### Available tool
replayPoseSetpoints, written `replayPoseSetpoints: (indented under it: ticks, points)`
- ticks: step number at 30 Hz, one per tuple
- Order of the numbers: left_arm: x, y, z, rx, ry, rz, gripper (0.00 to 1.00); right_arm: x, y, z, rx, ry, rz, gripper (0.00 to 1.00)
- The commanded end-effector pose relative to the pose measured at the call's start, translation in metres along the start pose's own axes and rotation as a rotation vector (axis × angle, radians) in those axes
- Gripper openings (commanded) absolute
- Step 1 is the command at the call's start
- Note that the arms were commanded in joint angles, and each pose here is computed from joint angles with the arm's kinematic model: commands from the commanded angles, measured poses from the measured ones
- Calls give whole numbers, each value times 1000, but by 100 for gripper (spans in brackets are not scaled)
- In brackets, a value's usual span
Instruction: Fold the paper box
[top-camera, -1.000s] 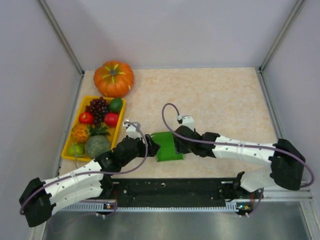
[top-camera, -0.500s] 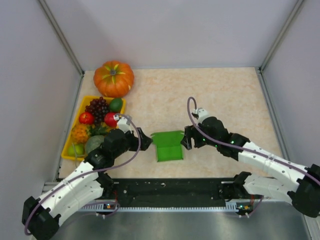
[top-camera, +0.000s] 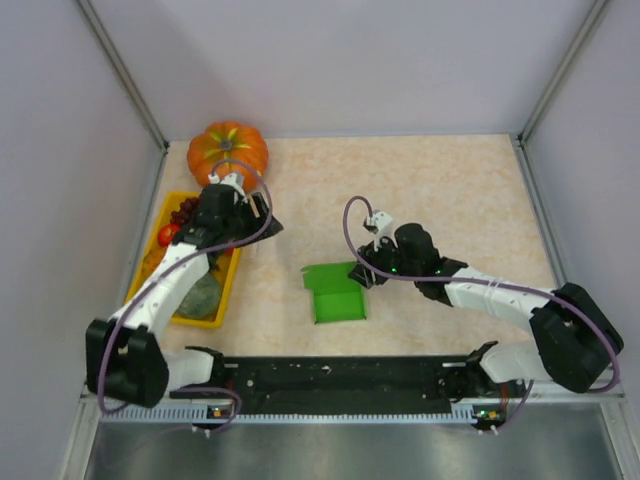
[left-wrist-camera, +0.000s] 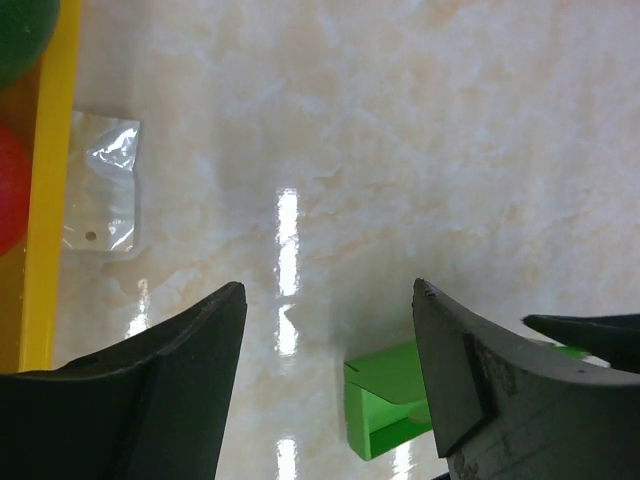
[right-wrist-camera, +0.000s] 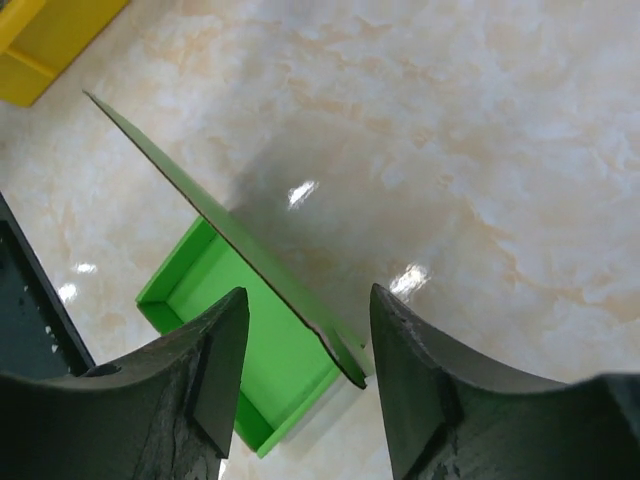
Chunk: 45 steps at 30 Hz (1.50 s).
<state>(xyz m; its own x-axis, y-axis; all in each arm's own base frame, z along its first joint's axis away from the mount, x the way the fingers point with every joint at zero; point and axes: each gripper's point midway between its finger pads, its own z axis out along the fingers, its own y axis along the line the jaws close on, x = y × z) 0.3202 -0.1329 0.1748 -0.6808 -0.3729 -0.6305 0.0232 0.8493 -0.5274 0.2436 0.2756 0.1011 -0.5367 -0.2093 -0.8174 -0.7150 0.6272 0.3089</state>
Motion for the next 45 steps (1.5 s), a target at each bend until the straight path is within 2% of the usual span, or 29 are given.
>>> replayPoseSetpoints:
  ticks: [1, 3, 5, 8, 10, 11, 14, 23, 26, 31, 41, 45]
  points:
    - [2, 39, 24, -264, 120, 53, 70, -42, 0, -1, 8, -160, -18, 49]
    - [9, 54, 38, -356, 146, 84, 69, -45, 4, -4, -16, -174, -19, 45]
    - [5, 68, 40, -471, 119, 120, 66, -47, 4, -4, -9, -183, -17, 39]
    - [5, 72, 48, -584, 106, 243, 62, -45, -1, -7, 23, -187, -24, 33]
    - [2, 63, 52, -646, 106, 320, 62, -44, -2, -12, 38, -192, -24, 31]
    - [9, 79, 54, -755, 142, 374, 60, -44, -3, -15, 45, -194, -23, 32]
    - [18, 82, 64, -826, 184, 457, 58, -42, -1, -26, 47, -219, -5, 32]
    - [27, 105, 69, -925, 200, 528, 54, -29, 3, -32, 32, -207, 3, 33]
    - [33, 110, 77, -906, 219, 530, 54, -30, 4, -36, 30, -213, 4, 33]
    - [35, 129, 84, -920, 272, 522, 41, -31, 5, -49, 40, -252, 7, 33]
    - [43, 147, 87, -982, 315, 557, 40, -25, 8, -53, 28, -260, 24, 32]
    - [34, 148, 84, -1019, 289, 581, 28, -22, 9, -54, 22, -257, 42, 32]
